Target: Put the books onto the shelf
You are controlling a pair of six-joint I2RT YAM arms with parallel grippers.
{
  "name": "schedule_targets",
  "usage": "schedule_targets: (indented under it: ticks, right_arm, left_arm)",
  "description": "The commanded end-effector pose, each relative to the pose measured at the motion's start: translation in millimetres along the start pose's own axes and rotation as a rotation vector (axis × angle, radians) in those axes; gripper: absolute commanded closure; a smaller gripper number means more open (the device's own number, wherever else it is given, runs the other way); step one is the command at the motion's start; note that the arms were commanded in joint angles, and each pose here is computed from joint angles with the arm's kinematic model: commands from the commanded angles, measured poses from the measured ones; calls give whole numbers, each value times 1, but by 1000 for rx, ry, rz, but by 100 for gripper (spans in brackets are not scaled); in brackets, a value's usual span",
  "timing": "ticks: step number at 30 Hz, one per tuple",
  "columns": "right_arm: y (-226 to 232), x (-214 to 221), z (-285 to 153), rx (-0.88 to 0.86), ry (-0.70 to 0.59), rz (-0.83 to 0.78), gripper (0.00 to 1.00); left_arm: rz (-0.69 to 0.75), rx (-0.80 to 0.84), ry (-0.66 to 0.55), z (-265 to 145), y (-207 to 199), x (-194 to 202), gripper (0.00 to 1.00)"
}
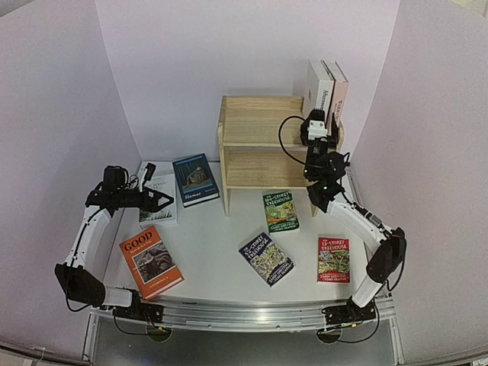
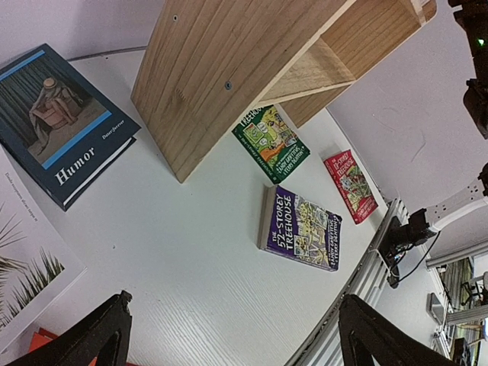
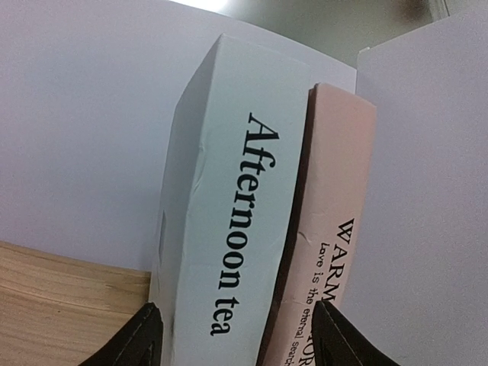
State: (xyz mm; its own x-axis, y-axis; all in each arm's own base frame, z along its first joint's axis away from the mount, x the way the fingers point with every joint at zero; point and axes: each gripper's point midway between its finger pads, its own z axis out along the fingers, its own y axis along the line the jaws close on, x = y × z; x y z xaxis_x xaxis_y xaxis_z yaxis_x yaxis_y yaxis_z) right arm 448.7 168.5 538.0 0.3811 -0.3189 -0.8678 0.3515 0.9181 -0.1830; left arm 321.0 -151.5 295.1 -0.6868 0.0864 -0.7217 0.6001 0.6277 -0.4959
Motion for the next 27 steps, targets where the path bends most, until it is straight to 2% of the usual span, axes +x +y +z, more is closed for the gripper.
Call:
schedule_targets:
  ticks: [1, 4, 11, 15, 18, 21, 23, 27]
  right_arm:
    - [-21, -30, -15, 19, -35, 54, 34]
    - [-15, -35, -23, -26, -33, 56, 33]
    - [4, -51, -47, -190, 10, 78, 32]
    - [23, -44, -70, -431, 134, 170, 32]
    - [39, -27, -97, -597, 262, 215, 32]
    - [51, -5, -121, -694, 371, 270, 32]
    - [58, 7, -136, -743, 425, 306, 32]
    - [86, 21, -170, -918, 512, 403, 32]
  left_arm:
    - [8, -16, 42, 1, 4, 10, 5]
    - [19, -73, 129, 4, 18, 27, 3]
    - [36, -292, 454, 8, 85, 78, 0]
    - [70, -314, 604, 1, 104, 108, 0]
    - [19, -275, 724, -15, 118, 135, 0]
    - [-57, -346, 788, -39, 164, 156, 0]
    - [-58, -422, 795, -53, 193, 162, 0]
    - [1, -427, 838, -52, 212, 179, 0]
